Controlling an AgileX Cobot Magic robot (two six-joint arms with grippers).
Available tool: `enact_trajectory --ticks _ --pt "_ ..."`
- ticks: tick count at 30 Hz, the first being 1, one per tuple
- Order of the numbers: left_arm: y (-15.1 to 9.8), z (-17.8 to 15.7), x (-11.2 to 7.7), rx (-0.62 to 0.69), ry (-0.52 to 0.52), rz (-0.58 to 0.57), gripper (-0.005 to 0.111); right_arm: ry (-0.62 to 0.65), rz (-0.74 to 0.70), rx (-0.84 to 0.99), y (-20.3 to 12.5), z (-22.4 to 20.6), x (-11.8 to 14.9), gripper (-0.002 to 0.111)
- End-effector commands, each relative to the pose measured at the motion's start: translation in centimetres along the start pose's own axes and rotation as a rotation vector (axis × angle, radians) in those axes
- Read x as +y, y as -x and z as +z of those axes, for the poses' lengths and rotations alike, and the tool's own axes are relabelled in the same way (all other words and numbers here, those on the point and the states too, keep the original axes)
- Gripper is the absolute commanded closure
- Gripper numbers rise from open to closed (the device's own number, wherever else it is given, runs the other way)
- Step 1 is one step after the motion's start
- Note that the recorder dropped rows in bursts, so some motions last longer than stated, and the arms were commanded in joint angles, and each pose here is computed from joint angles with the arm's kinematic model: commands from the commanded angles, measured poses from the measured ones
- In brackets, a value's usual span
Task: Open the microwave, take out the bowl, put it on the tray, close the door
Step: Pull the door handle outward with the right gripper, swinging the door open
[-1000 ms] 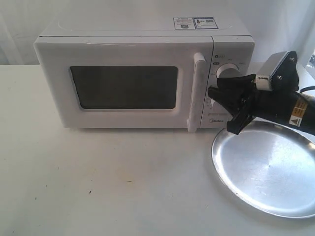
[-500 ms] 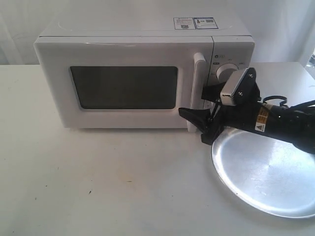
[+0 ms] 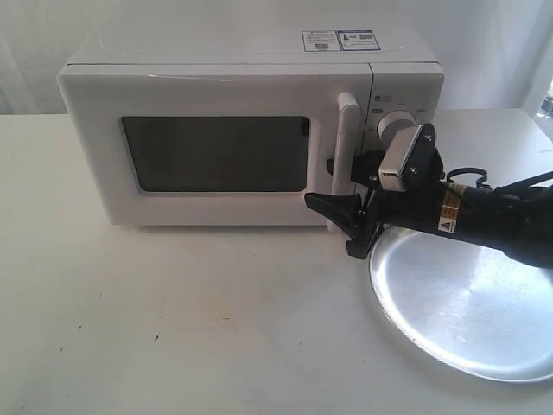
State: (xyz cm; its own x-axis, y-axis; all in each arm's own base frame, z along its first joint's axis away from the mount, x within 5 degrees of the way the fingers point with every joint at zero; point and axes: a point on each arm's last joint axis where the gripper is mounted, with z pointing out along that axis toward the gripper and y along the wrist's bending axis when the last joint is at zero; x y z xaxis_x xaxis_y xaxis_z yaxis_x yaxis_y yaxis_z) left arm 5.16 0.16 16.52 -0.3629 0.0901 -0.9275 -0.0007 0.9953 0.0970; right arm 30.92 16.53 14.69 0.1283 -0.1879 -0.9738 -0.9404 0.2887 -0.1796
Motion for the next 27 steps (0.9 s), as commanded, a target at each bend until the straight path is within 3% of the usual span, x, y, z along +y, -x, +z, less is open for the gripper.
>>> enact_trajectory --ticks 1,9,12,14,18,22,27 --pt "0.1 0.0 0.0 -0.004 -0.006 -0.007 0.107 0.199 -0.115 -0.024 0.3 0.6 1.2 0.108" --pt "0.1 0.0 0.0 -0.004 -0.006 -0.007 0.107 0.223 -0.121 -0.018 0.4 0.6 1.4 0.108" --pt "0.1 0.0 0.0 -0.004 -0.006 -0.007 0.107 0.154 0.034 -0.038 1.5 0.5 0.7 0.107" --pt "0.1 0.0 0.0 -0.004 -0.006 -0.007 0.107 0.153 0.051 -0.041 2.3 0.0 0.5 0.098" --pt "0.1 0.0 0.0 -0.004 -0.006 -0.007 0.107 0.281 0.010 0.019 3.1 -0.9 1.5 0.074" --pt "0.1 0.0 0.0 -0.004 -0.006 -0.007 0.107 0.455 0.062 0.154 2.9 -1.8 3.0 0.074" --pt "0.1 0.0 0.0 -0.004 -0.006 -0.007 0.107 0.485 0.152 0.212 2.8 -2.1 3.4 0.075"
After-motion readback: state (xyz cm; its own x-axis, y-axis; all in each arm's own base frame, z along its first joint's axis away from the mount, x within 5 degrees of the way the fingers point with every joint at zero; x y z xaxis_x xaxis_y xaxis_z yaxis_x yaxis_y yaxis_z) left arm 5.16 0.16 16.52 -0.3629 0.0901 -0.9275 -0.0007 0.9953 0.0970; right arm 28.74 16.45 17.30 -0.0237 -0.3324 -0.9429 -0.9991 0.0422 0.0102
